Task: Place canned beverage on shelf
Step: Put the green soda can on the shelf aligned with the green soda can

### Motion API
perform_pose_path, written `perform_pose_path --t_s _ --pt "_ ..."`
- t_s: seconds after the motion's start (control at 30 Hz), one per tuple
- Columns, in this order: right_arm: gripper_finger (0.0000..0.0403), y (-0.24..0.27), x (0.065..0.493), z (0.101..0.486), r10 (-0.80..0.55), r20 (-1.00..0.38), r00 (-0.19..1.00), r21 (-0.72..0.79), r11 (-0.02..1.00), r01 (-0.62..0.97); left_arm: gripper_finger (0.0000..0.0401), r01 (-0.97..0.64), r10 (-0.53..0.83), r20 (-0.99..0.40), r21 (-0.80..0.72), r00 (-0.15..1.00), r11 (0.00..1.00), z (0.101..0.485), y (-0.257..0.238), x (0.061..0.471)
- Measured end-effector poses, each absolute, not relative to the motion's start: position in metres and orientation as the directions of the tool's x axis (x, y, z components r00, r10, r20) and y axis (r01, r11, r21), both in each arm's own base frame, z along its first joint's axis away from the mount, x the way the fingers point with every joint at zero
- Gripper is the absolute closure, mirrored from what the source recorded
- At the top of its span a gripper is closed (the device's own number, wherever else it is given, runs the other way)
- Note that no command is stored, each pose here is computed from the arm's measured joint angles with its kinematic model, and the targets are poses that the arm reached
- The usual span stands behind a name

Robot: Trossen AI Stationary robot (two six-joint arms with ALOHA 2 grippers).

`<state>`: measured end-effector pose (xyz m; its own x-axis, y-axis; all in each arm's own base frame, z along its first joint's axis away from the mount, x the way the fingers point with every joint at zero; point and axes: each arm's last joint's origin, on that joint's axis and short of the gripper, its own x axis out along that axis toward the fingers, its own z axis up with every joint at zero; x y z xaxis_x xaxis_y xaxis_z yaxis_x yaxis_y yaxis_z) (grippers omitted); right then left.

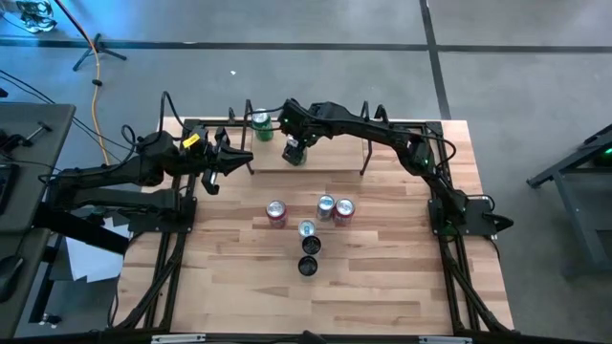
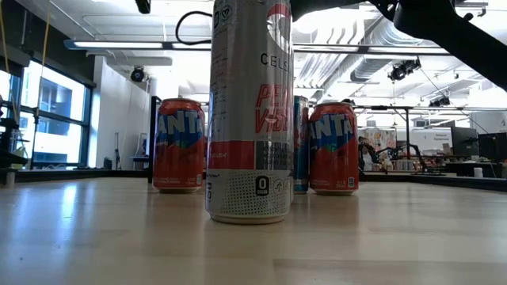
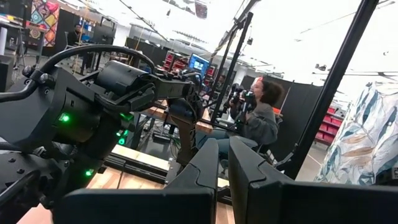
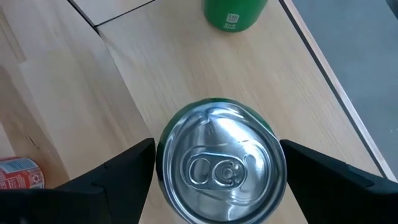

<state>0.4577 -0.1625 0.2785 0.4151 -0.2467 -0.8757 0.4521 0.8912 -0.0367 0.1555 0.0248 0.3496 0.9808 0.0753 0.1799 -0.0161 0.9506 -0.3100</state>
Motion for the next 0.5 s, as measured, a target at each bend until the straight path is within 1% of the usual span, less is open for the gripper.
perform_pose_path --t_s 0.23,0.4,0.5 --pt "0.0071 -0.1626 0.458 0.2786 -0.247 -0.874 0.418 -0.05 0.902 0.428 0.0401 -0.013 0.075 0.18 -0.326 0.981 0.945 0.3496 0.0248 0.1555" --pt "0.0048 -0.1614 0.4574 0.2812 -0.209 -0.874 0.438 -0.015 0.913 0.407 0.0401 -0.011 0.075 0.181 -0.334 0.981 0.942 0.3497 0.0248 0.1555" --pt "0.0028 -0.1609 0.4564 0.2867 -0.214 -0.864 0.456 -0.018 0.918 0.397 0.0401 -0.011 0.075 0.181 -0.335 0.981 0.942 0.3497 0.0248 0.1555"
